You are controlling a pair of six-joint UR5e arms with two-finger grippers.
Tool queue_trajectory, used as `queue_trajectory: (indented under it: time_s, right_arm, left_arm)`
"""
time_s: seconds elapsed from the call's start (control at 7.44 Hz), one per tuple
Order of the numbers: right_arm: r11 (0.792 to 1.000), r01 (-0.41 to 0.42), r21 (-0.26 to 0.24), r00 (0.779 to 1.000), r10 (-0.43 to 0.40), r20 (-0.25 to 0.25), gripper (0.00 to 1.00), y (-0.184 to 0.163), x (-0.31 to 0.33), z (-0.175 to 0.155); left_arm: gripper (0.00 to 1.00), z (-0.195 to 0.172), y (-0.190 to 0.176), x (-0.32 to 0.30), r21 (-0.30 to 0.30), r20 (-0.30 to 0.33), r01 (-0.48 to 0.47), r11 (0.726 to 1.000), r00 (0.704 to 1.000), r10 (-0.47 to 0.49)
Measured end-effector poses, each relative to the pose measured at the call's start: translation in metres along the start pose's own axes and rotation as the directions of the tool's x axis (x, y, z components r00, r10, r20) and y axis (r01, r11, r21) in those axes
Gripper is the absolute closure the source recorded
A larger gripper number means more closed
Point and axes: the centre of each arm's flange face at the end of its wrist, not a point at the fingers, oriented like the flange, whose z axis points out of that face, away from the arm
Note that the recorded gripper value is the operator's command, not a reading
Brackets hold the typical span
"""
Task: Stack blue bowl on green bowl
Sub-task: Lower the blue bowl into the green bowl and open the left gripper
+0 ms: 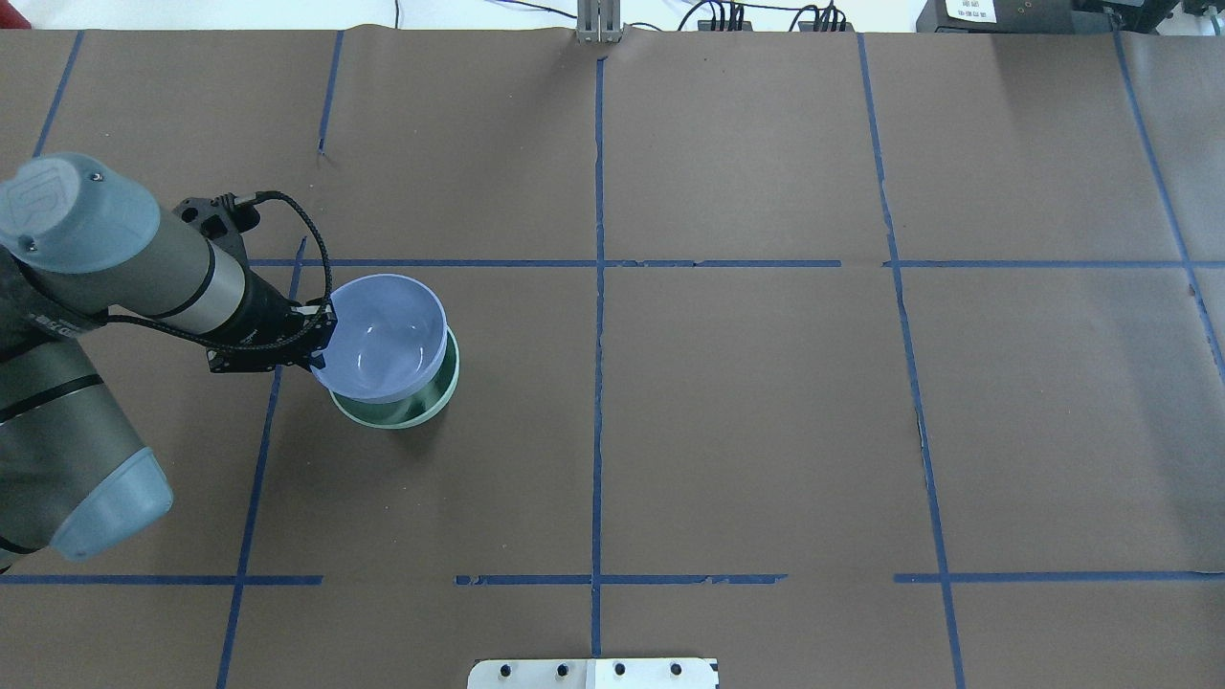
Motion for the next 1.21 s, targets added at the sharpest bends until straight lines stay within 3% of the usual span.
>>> queue_trajectory:
  time_s: [0.27, 0.4, 0.54, 0.67, 0.81, 0.94, 1.21]
  right_arm:
    - [1.0, 0.0, 0.0, 1.0, 0.0, 0.0, 0.0, 0.0, 0.0, 0.0]
    - [1.0, 0.0, 0.0, 1.0, 0.0, 0.0, 0.0, 0.0, 0.0, 0.0]
    - [1.0, 0.001, 0.0, 1.0, -0.001, 0.0, 0.0, 0.0, 0.0, 0.0]
    - [1.0, 0.001, 0.0, 1.0, -0.001, 0.0, 0.0, 0.0, 0.0, 0.0]
    - [1.0, 0.001, 0.0, 1.0, -0.001, 0.0, 0.0, 0.0, 0.0, 0.0]
    - [1.0, 0.001, 0.0, 1.0, -0.001, 0.0, 0.0, 0.0, 0.0, 0.0]
    - [1.0, 0.001, 0.0, 1.0, -0.001, 0.0, 0.0, 0.0, 0.0, 0.0]
  left_arm:
    - [1.0, 0.011, 0.009, 0.002, -0.018, 0.01, -0.001, 1.0, 1.0, 0.002]
    - [0.9, 0.014, 0.011, 0.002, -0.022, 0.013, 0.001, 1.0, 1.0, -0.001]
    - [0.6, 0.016, 0.011, 0.002, -0.023, 0.016, 0.002, 1.0, 1.0, -0.002]
    - [0.36, 0.018, 0.01, 0.001, -0.023, 0.02, 0.004, 1.0, 1.0, -0.003]
    - [0.22, 0.019, 0.009, 0.0, -0.022, 0.022, 0.004, 1.0, 1.0, -0.004]
    - [0.16, 0.02, 0.009, 0.0, -0.022, 0.022, 0.003, 1.0, 1.0, -0.002]
    - [0.15, 0.011, 0.009, 0.001, -0.018, 0.007, -0.014, 1.0, 1.0, 0.014]
